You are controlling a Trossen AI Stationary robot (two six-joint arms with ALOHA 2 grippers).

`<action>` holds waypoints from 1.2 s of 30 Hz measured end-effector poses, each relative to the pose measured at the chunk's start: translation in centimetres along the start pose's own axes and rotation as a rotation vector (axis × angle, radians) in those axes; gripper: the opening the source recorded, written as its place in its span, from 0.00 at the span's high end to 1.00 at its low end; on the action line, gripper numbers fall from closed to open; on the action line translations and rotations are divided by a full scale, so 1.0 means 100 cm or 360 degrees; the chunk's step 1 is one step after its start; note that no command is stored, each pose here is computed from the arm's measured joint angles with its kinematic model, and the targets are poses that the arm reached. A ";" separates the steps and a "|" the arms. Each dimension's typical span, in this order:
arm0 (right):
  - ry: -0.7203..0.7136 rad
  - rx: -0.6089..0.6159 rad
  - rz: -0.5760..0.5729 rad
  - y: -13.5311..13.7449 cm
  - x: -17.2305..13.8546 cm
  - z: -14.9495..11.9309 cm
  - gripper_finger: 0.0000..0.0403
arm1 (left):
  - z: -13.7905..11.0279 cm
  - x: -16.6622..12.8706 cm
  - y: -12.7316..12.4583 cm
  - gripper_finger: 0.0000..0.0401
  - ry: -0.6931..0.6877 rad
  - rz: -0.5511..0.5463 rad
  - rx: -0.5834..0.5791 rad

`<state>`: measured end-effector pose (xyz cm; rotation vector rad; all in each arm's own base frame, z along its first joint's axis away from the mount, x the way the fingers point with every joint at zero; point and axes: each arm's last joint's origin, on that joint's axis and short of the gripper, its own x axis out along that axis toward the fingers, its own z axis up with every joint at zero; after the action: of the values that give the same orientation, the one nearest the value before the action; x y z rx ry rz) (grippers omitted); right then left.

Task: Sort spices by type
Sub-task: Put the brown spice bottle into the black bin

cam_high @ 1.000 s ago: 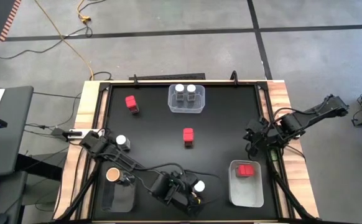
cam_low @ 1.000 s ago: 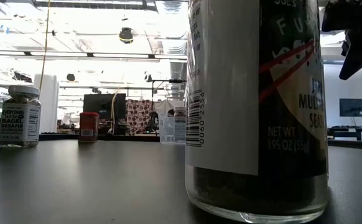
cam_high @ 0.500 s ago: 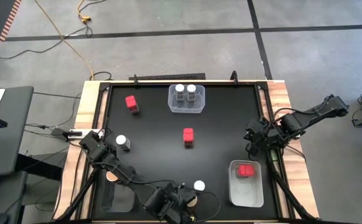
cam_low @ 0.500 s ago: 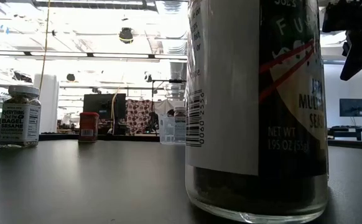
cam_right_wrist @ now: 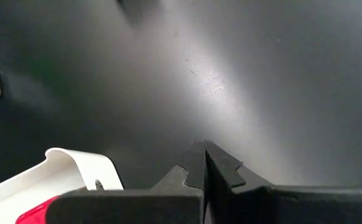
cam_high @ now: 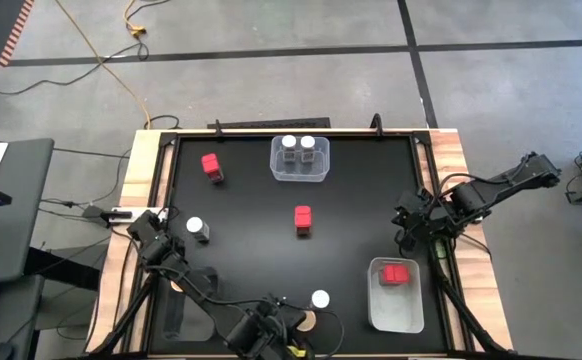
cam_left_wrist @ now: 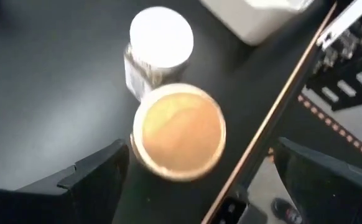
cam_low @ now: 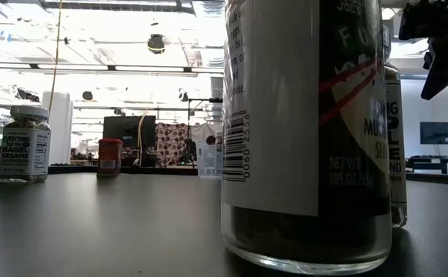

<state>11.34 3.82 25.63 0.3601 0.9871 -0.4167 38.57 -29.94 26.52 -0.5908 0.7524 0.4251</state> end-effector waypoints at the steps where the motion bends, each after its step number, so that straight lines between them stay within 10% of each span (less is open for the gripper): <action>1: 0.0000 -0.0001 0.0000 0.000 0.000 0.000 0.95 | 0.002 -0.001 0.000 0.05 -0.0030 0.0001 0.0006; 36: 0.0000 -0.0041 0.0000 0.000 0.000 0.000 0.95 | -0.009 0.006 0.000 0.05 -0.0027 -0.0013 0.0164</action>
<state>11.34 3.81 25.62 0.3369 0.9919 -0.4039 38.51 -30.39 25.52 -0.4929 0.7509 0.3811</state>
